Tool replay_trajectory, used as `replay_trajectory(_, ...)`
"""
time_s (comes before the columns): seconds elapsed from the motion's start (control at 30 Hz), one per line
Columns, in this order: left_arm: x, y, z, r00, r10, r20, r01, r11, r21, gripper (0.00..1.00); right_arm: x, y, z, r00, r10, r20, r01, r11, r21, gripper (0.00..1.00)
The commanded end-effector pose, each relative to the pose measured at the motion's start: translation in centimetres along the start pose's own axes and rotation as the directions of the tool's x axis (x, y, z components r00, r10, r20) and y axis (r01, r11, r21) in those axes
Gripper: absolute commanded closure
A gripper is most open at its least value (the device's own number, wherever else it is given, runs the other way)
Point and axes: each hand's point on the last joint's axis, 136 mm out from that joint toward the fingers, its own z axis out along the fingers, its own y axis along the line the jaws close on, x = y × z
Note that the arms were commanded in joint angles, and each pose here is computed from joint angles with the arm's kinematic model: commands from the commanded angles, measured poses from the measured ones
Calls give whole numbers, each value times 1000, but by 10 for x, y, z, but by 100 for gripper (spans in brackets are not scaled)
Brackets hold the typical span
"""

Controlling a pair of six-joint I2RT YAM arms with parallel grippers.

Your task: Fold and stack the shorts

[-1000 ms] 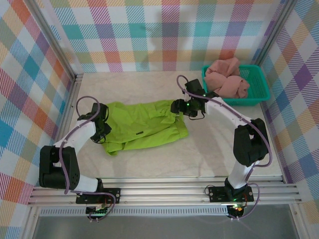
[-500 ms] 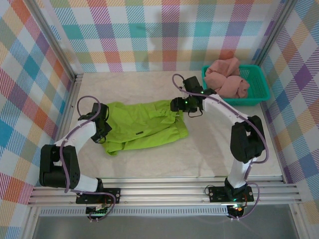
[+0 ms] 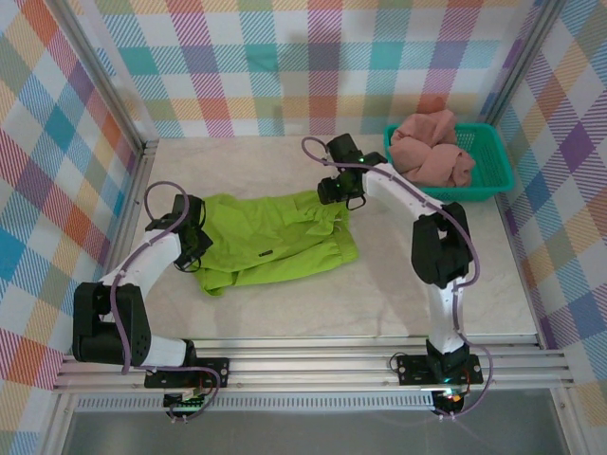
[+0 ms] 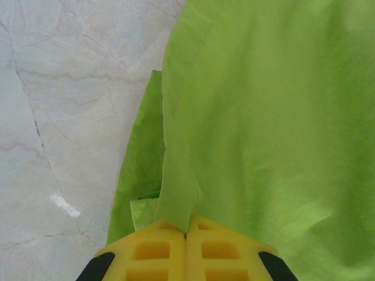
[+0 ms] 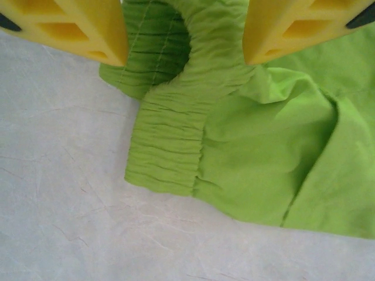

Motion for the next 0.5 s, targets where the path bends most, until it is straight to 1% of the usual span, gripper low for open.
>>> replay_trajectory(0.0,-5,-11,-10,1000,12,11,-13,999,50,100,2,-3,6,999,-23,-38,23,1000,18,47)
replay_trajectory(0.1,-4,-11,-9,1000,12,8,-12,999,51,100,2,6,10,998,-22,-52,20,999,-30,53)
replay_trajectory(0.23,-4,-11,-9,1000,12,4,-12,998,55,100,9,12,8,996,0,-92,-7,998,-68,68)
replay_trajectory(0.3,-4,-12,-11,1000,8,4,-9,998,63,100,14,13,4,994,16,-111,-24,997,-70,73)
replay_trajectory(0.37,-4,-14,-13,1000,6,6,-6,997,76,100,19,14,-1,991,36,-127,-46,996,-75,83)
replay_trajectory(0.47,-7,-17,-19,1000,3,11,-4,995,95,100,18,18,-15,992,74,-106,-85,991,-104,97)
